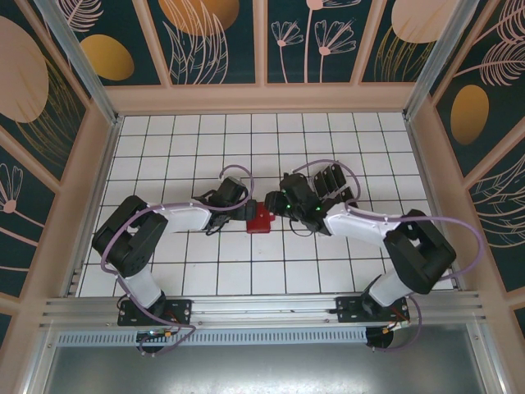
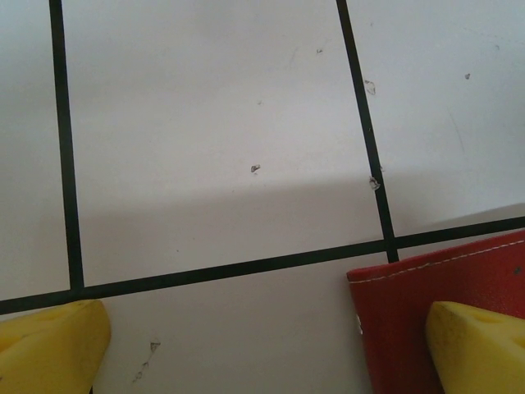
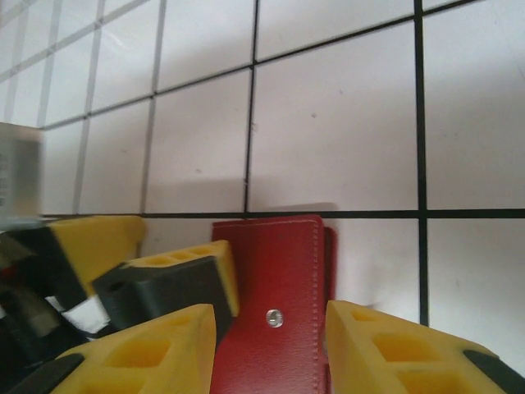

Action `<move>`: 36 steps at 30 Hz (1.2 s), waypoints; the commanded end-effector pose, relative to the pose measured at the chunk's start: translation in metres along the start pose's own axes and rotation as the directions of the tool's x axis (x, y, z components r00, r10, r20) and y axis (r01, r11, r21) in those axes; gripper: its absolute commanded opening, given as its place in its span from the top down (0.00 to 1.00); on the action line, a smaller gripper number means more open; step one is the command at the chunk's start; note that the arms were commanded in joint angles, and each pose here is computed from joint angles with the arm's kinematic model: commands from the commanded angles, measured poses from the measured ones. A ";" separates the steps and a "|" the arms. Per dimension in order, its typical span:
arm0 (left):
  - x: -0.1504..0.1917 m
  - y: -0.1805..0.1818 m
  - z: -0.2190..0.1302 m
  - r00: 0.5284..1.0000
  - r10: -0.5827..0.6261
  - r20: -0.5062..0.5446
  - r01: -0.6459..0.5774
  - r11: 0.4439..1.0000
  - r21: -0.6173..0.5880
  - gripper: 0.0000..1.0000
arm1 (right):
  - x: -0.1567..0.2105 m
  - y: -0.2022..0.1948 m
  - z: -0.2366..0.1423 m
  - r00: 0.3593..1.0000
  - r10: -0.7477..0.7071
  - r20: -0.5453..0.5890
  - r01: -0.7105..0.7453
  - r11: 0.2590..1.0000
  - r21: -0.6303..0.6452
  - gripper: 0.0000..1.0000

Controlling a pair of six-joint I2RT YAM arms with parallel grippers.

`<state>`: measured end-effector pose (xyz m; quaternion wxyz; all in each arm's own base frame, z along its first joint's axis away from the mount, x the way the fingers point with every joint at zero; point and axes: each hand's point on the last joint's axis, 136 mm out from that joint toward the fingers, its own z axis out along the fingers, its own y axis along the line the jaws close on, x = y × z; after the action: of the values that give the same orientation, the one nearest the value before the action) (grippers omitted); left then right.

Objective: Put the credit cards into the card holder

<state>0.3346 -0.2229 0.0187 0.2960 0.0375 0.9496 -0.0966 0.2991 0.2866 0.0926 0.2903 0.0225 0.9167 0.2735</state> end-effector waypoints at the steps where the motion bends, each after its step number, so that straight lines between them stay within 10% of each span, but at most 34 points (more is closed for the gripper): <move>1: 0.025 0.021 0.010 0.998 -0.006 -0.058 0.001 0.997 -0.074 0.01 | 0.002 -0.009 0.007 0.998 -0.059 -0.034 0.062 0.994 0.092 0.60; 36: 0.027 0.021 0.012 0.998 -0.017 -0.054 0.013 0.997 -0.071 0.02 | 0.023 -0.016 0.015 0.992 -0.080 -0.099 0.091 0.990 0.109 1.00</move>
<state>0.3361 -0.2225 0.0182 0.3078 0.0318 0.9458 -0.0987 0.2936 0.2837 0.0600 0.2554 -0.0092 0.9457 0.2009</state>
